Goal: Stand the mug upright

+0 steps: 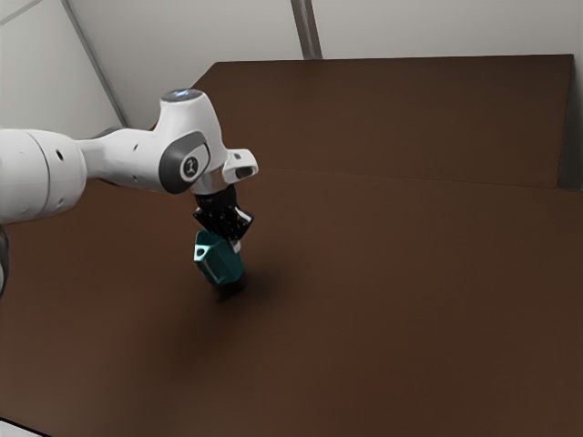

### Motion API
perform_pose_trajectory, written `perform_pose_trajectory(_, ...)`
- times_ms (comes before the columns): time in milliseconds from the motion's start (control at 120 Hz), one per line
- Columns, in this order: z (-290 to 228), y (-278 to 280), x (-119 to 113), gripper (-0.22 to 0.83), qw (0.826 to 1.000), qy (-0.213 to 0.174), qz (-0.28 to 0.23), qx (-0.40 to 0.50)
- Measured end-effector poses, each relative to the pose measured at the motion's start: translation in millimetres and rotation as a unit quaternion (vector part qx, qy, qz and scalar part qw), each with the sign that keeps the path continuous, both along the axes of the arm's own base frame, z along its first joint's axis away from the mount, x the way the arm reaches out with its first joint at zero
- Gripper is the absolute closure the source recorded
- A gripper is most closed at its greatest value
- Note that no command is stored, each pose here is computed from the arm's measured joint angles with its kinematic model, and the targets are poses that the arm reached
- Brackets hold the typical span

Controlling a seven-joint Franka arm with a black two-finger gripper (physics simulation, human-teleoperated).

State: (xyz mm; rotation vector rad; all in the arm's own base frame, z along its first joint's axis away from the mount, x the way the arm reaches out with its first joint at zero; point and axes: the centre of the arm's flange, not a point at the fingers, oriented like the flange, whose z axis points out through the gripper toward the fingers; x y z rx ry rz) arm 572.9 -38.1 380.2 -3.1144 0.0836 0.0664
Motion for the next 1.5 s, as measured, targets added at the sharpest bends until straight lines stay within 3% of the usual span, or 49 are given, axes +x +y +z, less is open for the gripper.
perform_pose_trajectory(367,-5.9,-0.6,5.5,0.78,0.999,-0.022,0.024,-0.008)
perform_pose_trajectory(558,0.2,4.6,-35.0,0.78,0.999,-0.015,0.039,-0.021)
perform_pose_trajectory(642,-3.6,7.4,-41.9,0.78,0.999,-0.011,0.046,-0.021)
perform_pose_trajectory(1092,-21.8,8.2,-36.7,0.78,0.997,-0.021,0.067,-0.017)
perform_pose_trajectory(1342,-10.7,6.3,-28.9,0.35,0.997,-0.03,0.069,-0.024)
perform_pose_trajectory(1500,45.5,0.5,-11.1,0.2,0.996,-0.045,0.071,-0.037)
